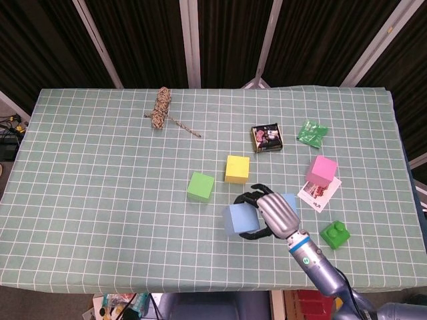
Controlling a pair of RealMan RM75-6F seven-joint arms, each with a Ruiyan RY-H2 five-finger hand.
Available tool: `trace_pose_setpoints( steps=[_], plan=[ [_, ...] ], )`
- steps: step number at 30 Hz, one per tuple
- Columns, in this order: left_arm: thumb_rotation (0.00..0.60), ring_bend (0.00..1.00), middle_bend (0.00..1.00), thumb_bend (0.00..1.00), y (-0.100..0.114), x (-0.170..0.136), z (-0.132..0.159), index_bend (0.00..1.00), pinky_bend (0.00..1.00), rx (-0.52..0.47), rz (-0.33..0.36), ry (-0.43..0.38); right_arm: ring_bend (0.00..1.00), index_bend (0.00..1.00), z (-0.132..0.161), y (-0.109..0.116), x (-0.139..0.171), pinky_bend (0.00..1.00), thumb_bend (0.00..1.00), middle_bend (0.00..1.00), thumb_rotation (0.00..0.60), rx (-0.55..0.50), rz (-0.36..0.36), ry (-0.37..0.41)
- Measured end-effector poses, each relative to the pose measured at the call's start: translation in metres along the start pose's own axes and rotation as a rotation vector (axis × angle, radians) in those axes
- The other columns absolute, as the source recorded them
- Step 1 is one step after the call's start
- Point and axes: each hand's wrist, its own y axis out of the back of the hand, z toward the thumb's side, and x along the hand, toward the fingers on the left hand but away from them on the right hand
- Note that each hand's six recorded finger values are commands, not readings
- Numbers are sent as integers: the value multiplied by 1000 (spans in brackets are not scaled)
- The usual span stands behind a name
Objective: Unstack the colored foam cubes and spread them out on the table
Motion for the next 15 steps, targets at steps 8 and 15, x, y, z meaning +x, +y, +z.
trace_pose_setpoints(
  steps=[8,15],
  plan=[
    [600,0,62,169,1,-2,-1,149,0,-2,9,3,458,418,-23,-31,25,137,123,527,600,35,54,-32],
    [600,0,62,170,0,-3,1,148,0,4,6,-2,420,372,-31,-47,17,125,123,429,600,43,37,-48]
  ],
)
